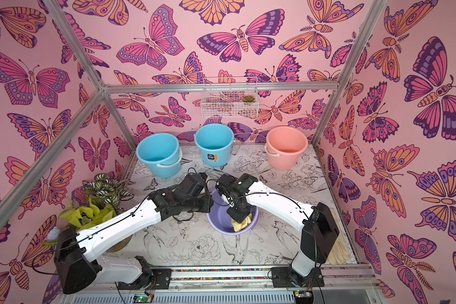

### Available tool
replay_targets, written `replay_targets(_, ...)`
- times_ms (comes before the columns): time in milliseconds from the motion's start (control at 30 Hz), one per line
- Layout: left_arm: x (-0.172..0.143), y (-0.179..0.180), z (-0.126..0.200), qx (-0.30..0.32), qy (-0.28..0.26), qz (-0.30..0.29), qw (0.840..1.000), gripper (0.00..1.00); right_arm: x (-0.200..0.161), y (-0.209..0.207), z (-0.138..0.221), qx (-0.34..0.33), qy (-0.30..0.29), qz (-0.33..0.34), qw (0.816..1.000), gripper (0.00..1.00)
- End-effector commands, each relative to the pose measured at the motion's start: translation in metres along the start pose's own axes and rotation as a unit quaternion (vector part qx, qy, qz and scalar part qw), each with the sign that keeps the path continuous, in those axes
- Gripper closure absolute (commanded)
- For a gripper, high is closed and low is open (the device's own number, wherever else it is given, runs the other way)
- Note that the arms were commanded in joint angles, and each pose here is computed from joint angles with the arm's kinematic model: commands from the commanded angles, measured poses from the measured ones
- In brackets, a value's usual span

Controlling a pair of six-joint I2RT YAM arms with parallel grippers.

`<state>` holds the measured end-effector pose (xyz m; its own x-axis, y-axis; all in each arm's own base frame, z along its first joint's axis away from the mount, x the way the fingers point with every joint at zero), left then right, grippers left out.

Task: Wipe the inside of the bucket with a cloth
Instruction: Wipe the dirt from the inside of the bucket.

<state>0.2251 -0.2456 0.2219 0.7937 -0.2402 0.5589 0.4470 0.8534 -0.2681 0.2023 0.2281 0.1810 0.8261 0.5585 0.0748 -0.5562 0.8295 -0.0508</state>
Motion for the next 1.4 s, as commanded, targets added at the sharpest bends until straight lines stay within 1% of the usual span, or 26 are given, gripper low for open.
replay_targets(0, 0.001, -0.003, 0.003, -0.007, -0.001, -0.001, 1.000, 1.00, 0.005, 0.005, -0.017, -0.002, 0.004, -0.011, 1.000, 1.00)
replay_targets(200, 0.001, -0.003, 0.003, -0.006, -0.002, -0.001, 1.000, 1.00, 0.009, 0.006, -0.050, -0.013, 0.007, -0.024, 1.000, 1.00)
replay_targets(467, 0.002, -0.003, 0.002, -0.006, -0.002, 0.000, 1.000, 1.00, 0.014, 0.006, -0.092, -0.024, -0.023, -0.065, 0.997, 1.00)
replay_targets(567, 0.002, -0.003, 0.002, -0.006, -0.002, 0.000, 1.000, 1.00, 0.015, 0.002, -0.102, -0.036, -0.039, -0.084, 0.995, 1.00)
replay_targets(700, 0.003, -0.004, 0.002, -0.007, -0.003, -0.002, 1.000, 1.00, 0.014, -0.006, -0.106, -0.060, -0.061, -0.113, 0.990, 1.00)
replay_targets(800, 0.003, -0.004, 0.003, -0.007, -0.003, -0.003, 1.000, 1.00, 0.015, -0.007, -0.099, -0.057, -0.078, -0.130, 0.987, 1.00)
replay_targets(900, 0.003, -0.004, 0.003, -0.008, -0.004, -0.002, 1.000, 1.00, 0.014, -0.008, -0.083, -0.049, -0.090, -0.137, 0.985, 1.00)
replay_targets(1100, 0.003, -0.004, 0.004, -0.007, -0.005, -0.005, 1.000, 1.00, 0.009, -0.009, -0.040, -0.027, -0.100, -0.144, 0.984, 1.00)
replay_targets(1133, 0.004, -0.004, 0.004, -0.007, -0.006, -0.005, 1.000, 1.00, 0.006, -0.009, -0.025, -0.014, -0.110, -0.145, 0.983, 1.00)
replay_targets(1367, 0.005, -0.004, 0.004, -0.006, -0.007, -0.006, 1.000, 1.00, -0.009, -0.005, 0.033, 0.035, -0.103, -0.145, 0.983, 1.00)
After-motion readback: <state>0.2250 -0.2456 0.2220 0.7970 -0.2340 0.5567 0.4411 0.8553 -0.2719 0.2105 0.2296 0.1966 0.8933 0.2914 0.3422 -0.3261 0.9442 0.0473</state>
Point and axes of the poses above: each gripper's point midway between its finger pads, its own z axis back along the fingers, its own y axis along the line the jaws close on, x = y × z, the point moved 5 cm from there along z, back along the fingers, and after that the axes turned 11 degrees about -z, right-handed, at the moved point
